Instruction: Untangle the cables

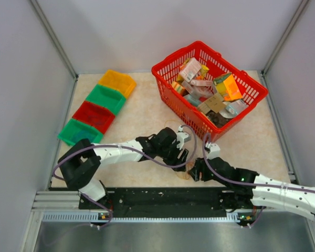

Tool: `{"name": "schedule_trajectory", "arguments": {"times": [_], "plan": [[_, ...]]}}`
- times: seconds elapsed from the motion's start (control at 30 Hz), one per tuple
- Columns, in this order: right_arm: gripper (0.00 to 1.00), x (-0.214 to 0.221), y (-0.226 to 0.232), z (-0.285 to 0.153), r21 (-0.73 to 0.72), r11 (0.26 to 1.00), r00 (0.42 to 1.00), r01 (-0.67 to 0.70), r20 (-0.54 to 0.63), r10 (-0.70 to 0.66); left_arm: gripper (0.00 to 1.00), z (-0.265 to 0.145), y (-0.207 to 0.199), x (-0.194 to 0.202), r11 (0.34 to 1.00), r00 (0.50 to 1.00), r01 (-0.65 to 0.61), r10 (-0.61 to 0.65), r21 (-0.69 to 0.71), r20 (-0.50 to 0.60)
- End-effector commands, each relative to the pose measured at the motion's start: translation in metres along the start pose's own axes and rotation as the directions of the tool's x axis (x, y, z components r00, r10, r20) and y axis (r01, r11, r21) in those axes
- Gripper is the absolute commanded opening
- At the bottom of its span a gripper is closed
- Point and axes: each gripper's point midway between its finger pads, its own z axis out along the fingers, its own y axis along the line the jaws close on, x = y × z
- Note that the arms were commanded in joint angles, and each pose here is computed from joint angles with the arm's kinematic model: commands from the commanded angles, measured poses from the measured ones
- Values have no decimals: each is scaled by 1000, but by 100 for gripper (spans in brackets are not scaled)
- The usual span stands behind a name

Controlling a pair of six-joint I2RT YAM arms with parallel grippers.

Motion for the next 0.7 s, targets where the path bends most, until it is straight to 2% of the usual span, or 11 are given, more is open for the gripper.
{"name": "schedule_trajectory", "arguments": {"times": [0.0, 0.1, 0.2, 0.27, 0.37, 0.43, 0.5, 0.67], "plan": [[60, 3, 5, 4, -29, 998, 999, -49, 4, 49, 62, -13, -9, -14, 1000, 997, -28, 27, 3, 68], [56, 5, 1, 8, -2, 998, 998, -66, 2, 66, 50, -13, -9, -8, 1000, 999, -22, 22, 9, 49], [46, 1, 0, 9, 19, 997, 997, -76, 14, 76, 48, -10, -8, 0, 1000, 1000, -4, 3, 21, 29], [38, -3, 1, 9, 21, 996, 996, -82, 31, 82, 53, -9, -9, 3, 1000, 999, 10, -11, 29, 33], [22, -10, 2, 8, 18, 996, 995, -87, 56, 86, 69, -8, -12, 5, 998, 999, 26, -28, 52, 38], [12, -14, 3, 6, 15, 996, 994, -87, 69, 85, 73, -7, -12, 6, 998, 999, 31, -33, 53, 37], [6, -19, 4, 4, 14, 996, 993, -88, 85, 86, 74, -5, -14, 8, 998, 999, 31, -33, 61, 29], [0, -32, 9, -4, -11, 995, 987, -100, 127, 101, 73, 3, -18, 11, 996, 999, 33, -34, 80, 13]]}}
